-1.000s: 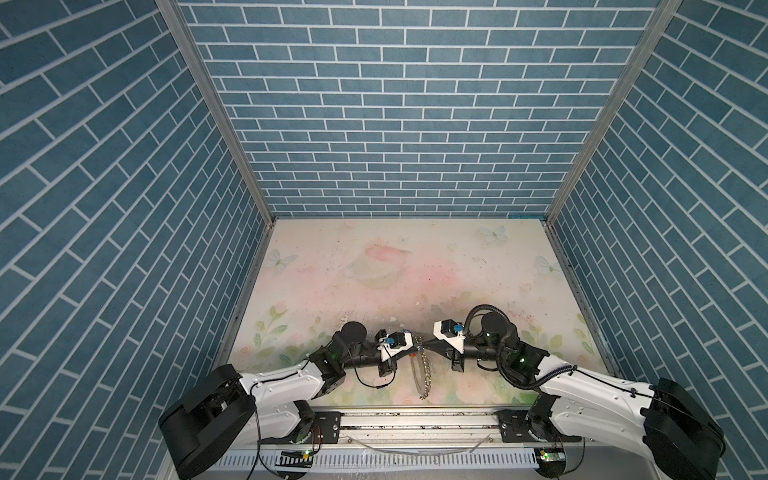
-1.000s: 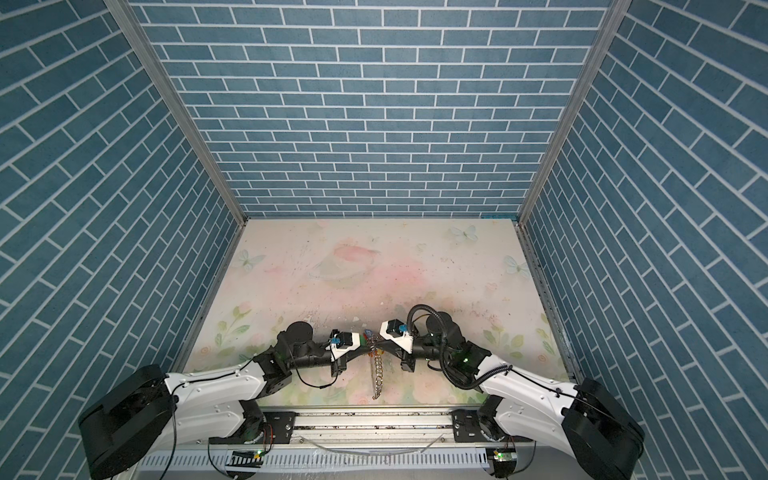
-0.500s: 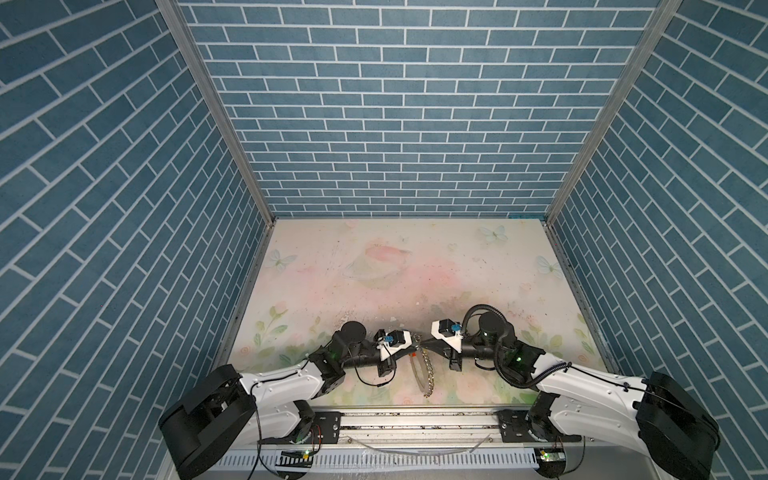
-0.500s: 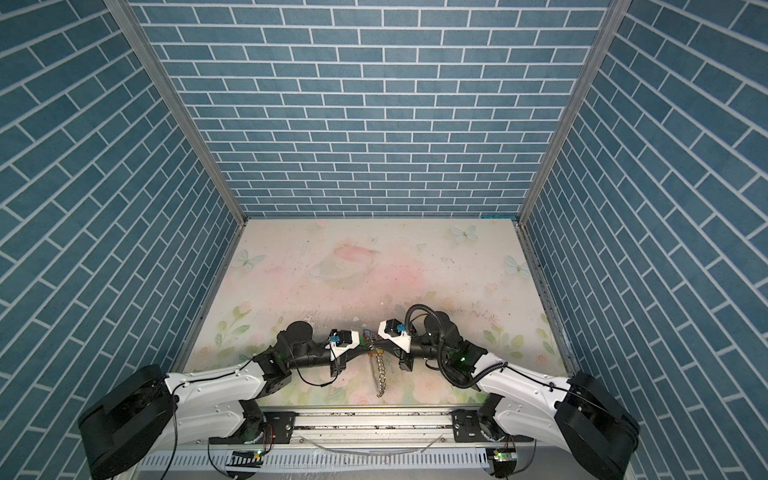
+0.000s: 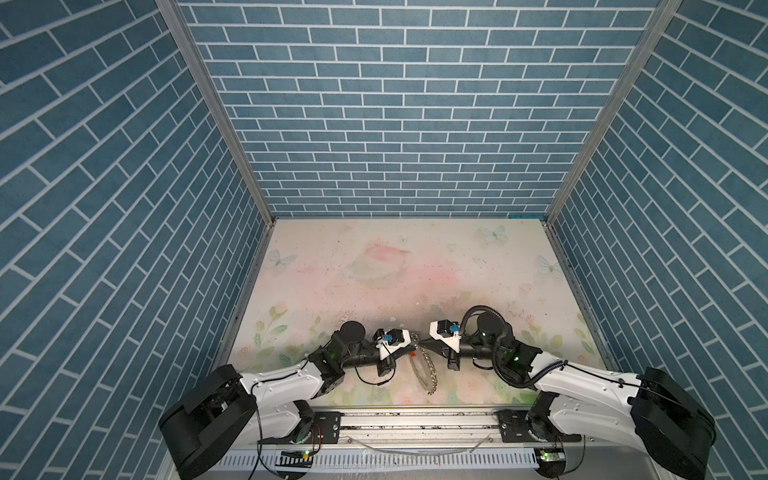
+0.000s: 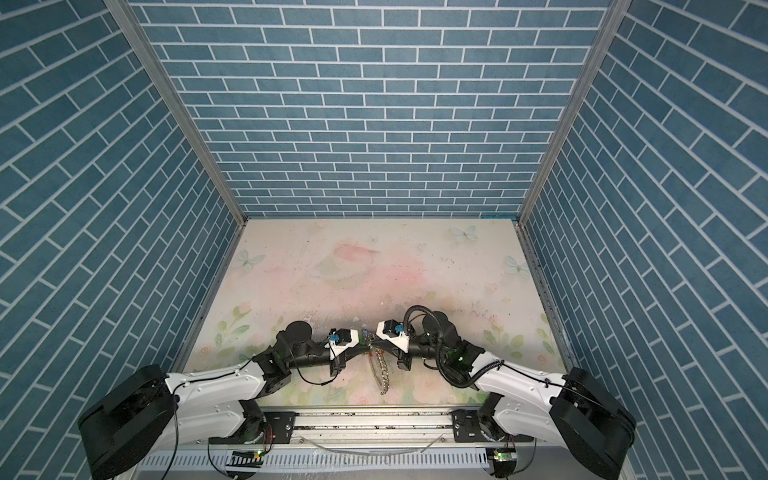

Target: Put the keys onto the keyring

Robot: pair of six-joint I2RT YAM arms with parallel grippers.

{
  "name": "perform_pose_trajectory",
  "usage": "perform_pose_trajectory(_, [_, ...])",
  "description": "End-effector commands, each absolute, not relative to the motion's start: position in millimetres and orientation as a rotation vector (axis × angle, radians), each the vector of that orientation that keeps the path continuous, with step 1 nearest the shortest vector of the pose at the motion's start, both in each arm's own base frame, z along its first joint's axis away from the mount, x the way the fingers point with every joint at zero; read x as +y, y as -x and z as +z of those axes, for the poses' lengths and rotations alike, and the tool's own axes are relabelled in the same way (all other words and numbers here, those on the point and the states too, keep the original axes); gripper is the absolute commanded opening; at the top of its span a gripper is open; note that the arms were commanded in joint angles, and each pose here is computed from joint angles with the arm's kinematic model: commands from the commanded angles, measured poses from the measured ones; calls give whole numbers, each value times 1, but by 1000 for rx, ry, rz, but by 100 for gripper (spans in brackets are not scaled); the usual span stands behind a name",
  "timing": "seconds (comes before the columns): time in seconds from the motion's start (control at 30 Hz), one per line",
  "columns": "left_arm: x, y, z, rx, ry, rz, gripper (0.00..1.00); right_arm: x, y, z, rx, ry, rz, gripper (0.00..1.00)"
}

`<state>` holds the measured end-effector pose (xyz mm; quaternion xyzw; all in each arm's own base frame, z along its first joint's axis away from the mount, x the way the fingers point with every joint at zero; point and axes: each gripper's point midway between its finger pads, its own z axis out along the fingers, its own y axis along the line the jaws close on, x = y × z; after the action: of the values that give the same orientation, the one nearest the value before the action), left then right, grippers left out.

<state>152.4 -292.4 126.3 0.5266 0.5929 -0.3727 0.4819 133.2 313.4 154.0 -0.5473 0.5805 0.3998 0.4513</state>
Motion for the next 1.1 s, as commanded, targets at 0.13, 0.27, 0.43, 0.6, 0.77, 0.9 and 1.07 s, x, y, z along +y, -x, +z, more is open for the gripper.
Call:
perform_pose_trajectory(0.13, [-306, -126, 162, 1210, -1346, -1035, 0, 313, -131, 141, 1474, 1414, 941, 0])
perform_pose_trajectory(0.27, [-305, -122, 160, 1196, -1370, -1041, 0, 308, -128, 137, 1487, 1439, 957, 0])
perform_pose_trajectory(0.43, [-304, -121, 159, 1189, -1385, -1035, 0, 302, -125, 136, 1484, 1477, 991, 0])
perform_pose_trajectory(0.6, [-305, -120, 156, 1198, -1401, -1034, 0, 302, -125, 140, 1463, 1496, 990, 0])
perform_pose_trajectory(0.77, [-304, -128, 149, 1243, -1398, -982, 0, 298, -128, 152, 1431, 1458, 955, 0])
perform_pose_trajectory(0.9, [-303, -131, 145, 1264, -1406, -963, 0, 290, -124, 158, 1422, 1436, 944, 0])
perform_pose_trajectory(1.07, [-303, -132, 143, 1271, -1405, -950, 0, 288, -119, 161, 1426, 1419, 975, 0])
